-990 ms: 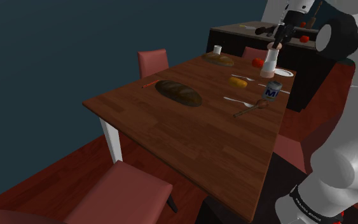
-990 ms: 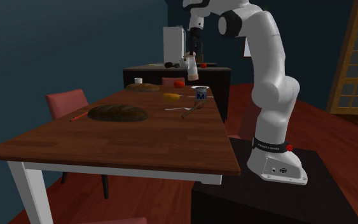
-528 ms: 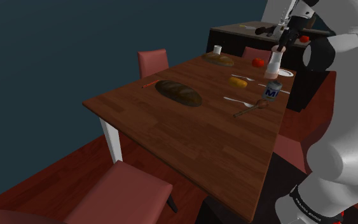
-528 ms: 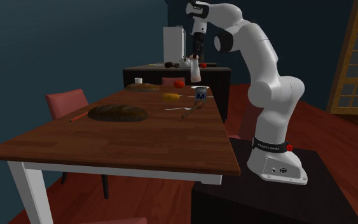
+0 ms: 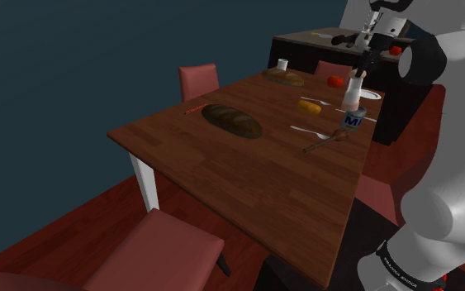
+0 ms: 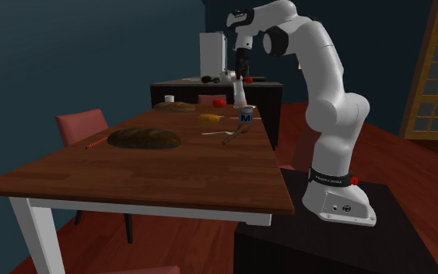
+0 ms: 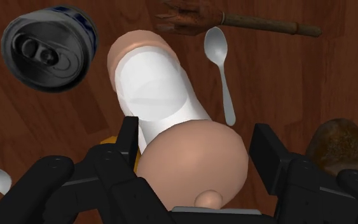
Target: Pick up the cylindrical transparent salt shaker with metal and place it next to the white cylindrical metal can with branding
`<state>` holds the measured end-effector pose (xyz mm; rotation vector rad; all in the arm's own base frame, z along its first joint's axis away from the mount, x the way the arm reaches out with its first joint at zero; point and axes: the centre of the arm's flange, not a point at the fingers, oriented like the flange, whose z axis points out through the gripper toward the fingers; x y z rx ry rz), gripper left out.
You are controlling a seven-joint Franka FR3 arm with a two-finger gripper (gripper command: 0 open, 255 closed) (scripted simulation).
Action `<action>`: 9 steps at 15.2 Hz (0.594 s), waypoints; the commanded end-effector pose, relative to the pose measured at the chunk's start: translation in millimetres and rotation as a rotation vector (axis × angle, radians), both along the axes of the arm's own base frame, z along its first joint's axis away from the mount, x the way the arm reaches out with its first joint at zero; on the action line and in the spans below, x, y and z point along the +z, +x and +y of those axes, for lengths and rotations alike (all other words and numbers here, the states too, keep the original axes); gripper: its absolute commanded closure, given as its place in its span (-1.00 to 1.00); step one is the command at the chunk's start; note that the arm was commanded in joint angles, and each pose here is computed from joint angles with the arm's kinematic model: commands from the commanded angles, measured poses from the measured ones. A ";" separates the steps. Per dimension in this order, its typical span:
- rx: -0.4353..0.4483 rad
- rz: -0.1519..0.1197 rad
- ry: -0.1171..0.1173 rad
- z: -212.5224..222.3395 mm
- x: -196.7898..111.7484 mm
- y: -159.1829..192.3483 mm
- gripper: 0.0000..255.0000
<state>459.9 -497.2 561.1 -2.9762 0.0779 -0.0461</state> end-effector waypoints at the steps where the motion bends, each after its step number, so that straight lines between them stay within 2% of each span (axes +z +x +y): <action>1: 0.000 0.000 -0.001 0.0 -10.2 -0.1 1.00; 9: 0.000 0.000 -0.001 0.0 -52.4 -0.1 1.00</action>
